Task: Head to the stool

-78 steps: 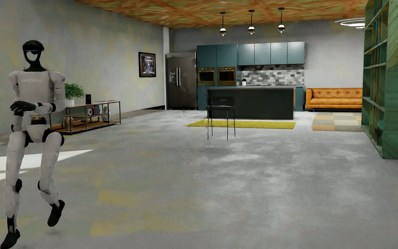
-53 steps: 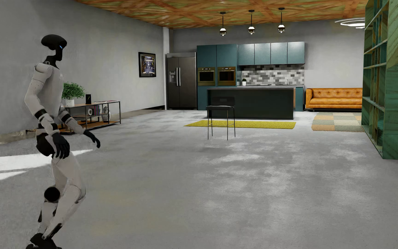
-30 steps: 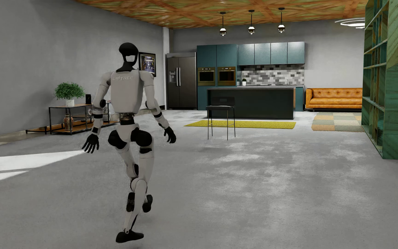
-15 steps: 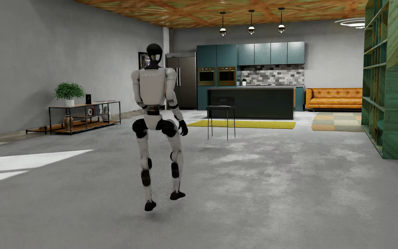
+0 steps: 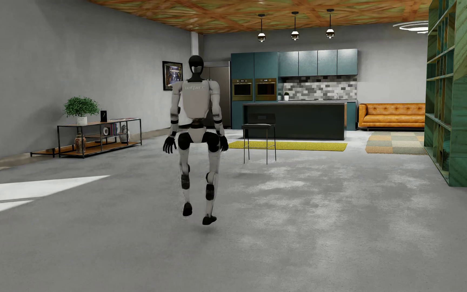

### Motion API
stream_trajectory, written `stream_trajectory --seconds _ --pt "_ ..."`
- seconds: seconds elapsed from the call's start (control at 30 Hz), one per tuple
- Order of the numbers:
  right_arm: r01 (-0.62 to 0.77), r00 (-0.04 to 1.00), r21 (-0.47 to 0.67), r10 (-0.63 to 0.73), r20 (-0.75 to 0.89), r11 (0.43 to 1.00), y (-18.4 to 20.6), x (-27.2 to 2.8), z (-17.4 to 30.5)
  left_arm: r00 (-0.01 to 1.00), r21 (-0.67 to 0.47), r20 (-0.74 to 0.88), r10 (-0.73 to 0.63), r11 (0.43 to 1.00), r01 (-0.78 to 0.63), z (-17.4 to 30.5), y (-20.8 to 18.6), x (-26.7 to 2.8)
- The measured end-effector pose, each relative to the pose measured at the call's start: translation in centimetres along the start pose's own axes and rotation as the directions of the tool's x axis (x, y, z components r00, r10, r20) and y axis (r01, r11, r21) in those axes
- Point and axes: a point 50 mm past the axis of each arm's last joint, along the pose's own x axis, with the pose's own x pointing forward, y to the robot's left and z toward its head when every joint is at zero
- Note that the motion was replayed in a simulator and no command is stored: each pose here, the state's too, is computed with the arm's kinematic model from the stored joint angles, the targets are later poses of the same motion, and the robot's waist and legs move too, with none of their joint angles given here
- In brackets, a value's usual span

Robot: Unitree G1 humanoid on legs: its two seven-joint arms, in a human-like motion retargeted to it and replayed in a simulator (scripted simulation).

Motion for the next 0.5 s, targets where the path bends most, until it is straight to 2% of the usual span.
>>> stream_trajectory --seconds 0.07,0.13,0.23,0.27,0.3,0.37,0.43,0.47,0.5 --pt "0.172 0.971 -0.025 -0.165 0.174 0.985 -4.8 0.6 3.6 0.992 0.049 -0.027 -0.123 0.991 0.124 -3.0 -3.1 -0.6" --pt "0.33 0.914 -0.02 -0.315 0.254 0.944 -8.8 0.4 6.1 0.972 0.086 -0.077 -0.223 0.97 0.229 -5.2 -5.5 -1.4" --pt "0.424 0.883 0.196 -0.452 0.127 0.884 -11.5 0.0 4.9 0.956 0.25 -0.111 -0.273 0.923 0.292 -5.8 -5.8 -1.4" --pt "0.417 0.89 0.253 -0.449 0.079 0.873 -11.2 0.0 4.2 0.965 0.258 -0.093 -0.245 0.93 0.261 -5.2 -5.3 -1.3" --pt "0.388 0.909 0.274 -0.415 0.046 0.88 -10.5 0.2 3.6 0.977 0.218 -0.061 -0.207 0.952 0.215 -4.2 -5.0 -1.3" --pt "0.268 0.959 0.172 -0.279 0.042 0.948 -8.5 0.7 3.2 0.999 0.074 -0.014 -0.05 0.996 0.051 -1.7 -3.6 -1.1" --pt "0.157 0.985 -0.018 -0.155 0.07 0.987 -6.3 0.6 3.0 0.983 0.065 0.055 0.178 0.981 -0.181 2.2 -0.4 -0.8" --pt "0.129 0.99 -0.047 -0.126 0.06 0.991 -5.2 0.2 2.2 0.961 0.034 0.116 0.252 0.966 -0.258 4.6 1.4 -0.8" --pt "0.101 0.994 -0.01 -0.101 0.033 0.995 -3.9 -0.3 1.3 0.933 -0.015 0.194 0.302 0.952 -0.305 7.2 3.6 -1.1"
